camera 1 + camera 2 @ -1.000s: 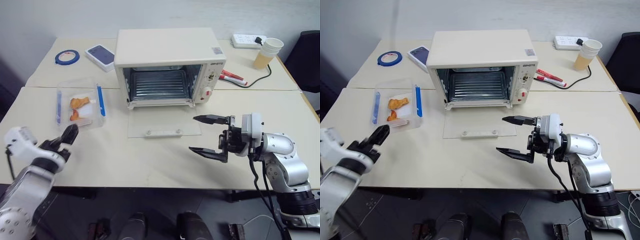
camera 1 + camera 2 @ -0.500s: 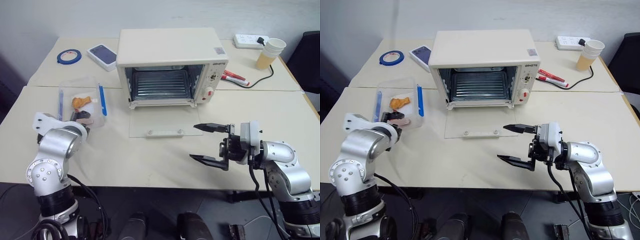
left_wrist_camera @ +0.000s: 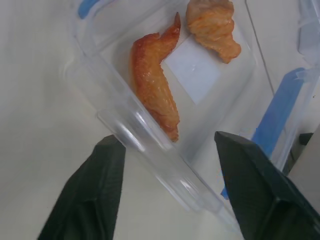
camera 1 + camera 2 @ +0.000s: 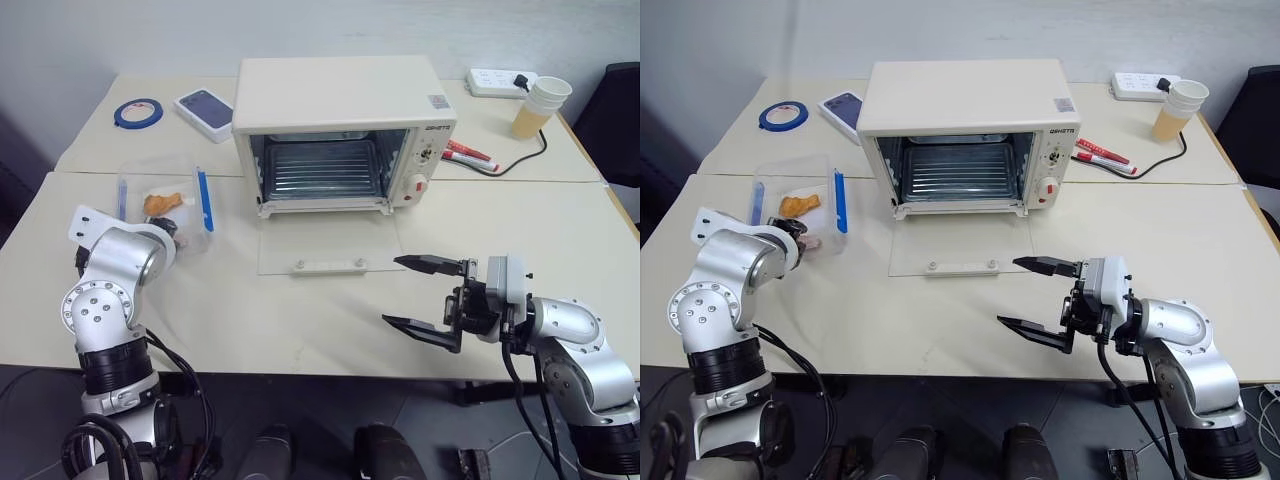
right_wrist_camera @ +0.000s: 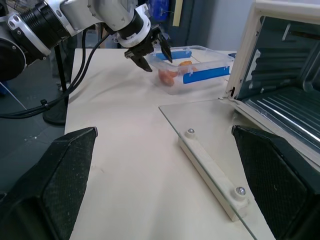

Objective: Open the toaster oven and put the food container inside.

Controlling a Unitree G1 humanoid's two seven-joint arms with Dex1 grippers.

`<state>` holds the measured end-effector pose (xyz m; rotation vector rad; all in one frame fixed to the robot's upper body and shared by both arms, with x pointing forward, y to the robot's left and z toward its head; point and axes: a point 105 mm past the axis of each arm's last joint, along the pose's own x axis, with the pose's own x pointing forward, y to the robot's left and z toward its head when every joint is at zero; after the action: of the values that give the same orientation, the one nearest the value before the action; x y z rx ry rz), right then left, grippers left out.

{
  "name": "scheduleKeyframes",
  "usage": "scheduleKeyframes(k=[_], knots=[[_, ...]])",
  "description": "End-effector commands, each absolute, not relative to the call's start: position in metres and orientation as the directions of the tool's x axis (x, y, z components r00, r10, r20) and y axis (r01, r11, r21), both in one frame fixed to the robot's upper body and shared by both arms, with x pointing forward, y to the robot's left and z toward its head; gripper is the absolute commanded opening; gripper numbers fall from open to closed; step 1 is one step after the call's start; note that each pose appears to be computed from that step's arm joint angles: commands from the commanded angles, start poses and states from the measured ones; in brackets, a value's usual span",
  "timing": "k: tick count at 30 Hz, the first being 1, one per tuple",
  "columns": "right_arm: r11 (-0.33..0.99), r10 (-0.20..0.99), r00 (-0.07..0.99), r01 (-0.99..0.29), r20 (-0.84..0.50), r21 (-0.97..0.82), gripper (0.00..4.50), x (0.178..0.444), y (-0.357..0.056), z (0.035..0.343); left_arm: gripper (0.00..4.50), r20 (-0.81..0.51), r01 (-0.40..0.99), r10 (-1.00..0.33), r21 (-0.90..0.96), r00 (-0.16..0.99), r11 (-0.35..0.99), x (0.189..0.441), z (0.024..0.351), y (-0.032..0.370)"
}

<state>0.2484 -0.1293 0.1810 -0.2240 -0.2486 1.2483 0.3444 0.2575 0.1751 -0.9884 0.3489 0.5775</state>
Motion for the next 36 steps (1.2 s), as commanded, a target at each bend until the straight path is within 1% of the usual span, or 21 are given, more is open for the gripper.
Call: scheduleKeyframes(k=[1, 4, 9, 15, 16, 20, 21, 24, 27, 28, 30, 32, 34, 36], knots=[[0.306, 0.952, 0.296, -0.895, 0.083, -0.324, 4.5, 0.243, -0.131, 0.19, 1.9, -0.512, -0.62, 0.35, -0.671, 0.784, 0.407, 0.341, 0.179, 0.274], [0.311, 0.95, 0.3, -0.895, 0.084, -0.32, 4.5, 0.244, -0.131, 0.19, 1.17, -0.506, -0.628, 0.375, -0.67, 0.777, 0.396, 0.34, 0.178, 0.284], [0.315, 0.949, 0.304, -0.895, 0.083, -0.317, 4.5, 0.245, -0.132, 0.19, 1.17, -0.511, -0.648, 0.405, -0.658, 0.758, 0.383, 0.338, 0.175, 0.298], [0.309, 0.951, 0.299, -0.9, 0.082, -0.308, 4.5, 0.246, -0.13, 0.19, 1.17, -0.513, -0.669, 0.431, -0.615, 0.742, 0.418, 0.338, 0.17, 0.316], [0.308, 0.951, 0.297, -0.9, 0.083, -0.307, 4.5, 0.246, -0.13, 0.19, 0.8, -0.514, -0.673, 0.436, -0.601, 0.739, 0.431, 0.337, 0.168, 0.319], [0.322, 0.947, 0.3, -0.896, 0.116, -0.305, 4.5, 0.247, -0.129, 0.195, 0.14, -0.512, -0.682, 0.452, -0.574, 0.731, 0.453, 0.334, 0.166, 0.329], [0.328, 0.944, 0.303, -0.895, 0.129, -0.303, 4.5, 0.247, -0.128, 0.198, 0.07, -0.507, -0.686, 0.463, -0.568, 0.727, 0.455, 0.332, 0.166, 0.333], [0.338, 0.94, 0.302, -0.893, 0.16, -0.297, 4.5, 0.247, -0.127, 0.204, 0.06, -0.49, -0.694, 0.494, -0.55, 0.718, 0.464, 0.325, 0.17, 0.348], [0.347, 0.935, 0.303, -0.885, 0.182, -0.309, 4.5, 0.246, -0.126, 0.208, 0.06, -0.471, -0.703, 0.522, -0.47, 0.711, 0.533, 0.315, 0.178, 0.369], [0.353, 0.933, 0.304, -0.879, 0.191, -0.321, 4.5, 0.246, -0.126, 0.21, 0.06, -0.451, -0.693, 0.527, -0.43, 0.72, 0.578, 0.312, 0.184, 0.376], [0.362, 0.929, 0.305, -0.863, 0.208, -0.351, 4.5, 0.246, -0.127, 0.214, 0.06, -0.445, -0.658, 0.493, -0.395, 0.748, 0.641, 0.31, 0.195, 0.38], [0.378, 0.922, 0.309, -0.848, 0.232, -0.372, 4.5, 0.246, -0.128, 0.221, 0.06, -0.423, -0.548, 0.399, -0.329, 0.814, 0.769, 0.312, 0.21, 0.377], [0.389, 0.917, 0.311, -0.837, 0.25, -0.385, 4.5, 0.246, -0.129, 0.226, 0.06, -0.456, -0.39, 0.23, -0.295, 0.86, 0.872, 0.313, 0.219, 0.361], [0.388, 0.917, 0.309, -0.835, 0.251, -0.39, 4.5, 0.246, -0.129, 0.227, 0.06, -0.504, -0.26, 0.095, -0.267, 0.858, 0.928, 0.309, 0.22, 0.345]])
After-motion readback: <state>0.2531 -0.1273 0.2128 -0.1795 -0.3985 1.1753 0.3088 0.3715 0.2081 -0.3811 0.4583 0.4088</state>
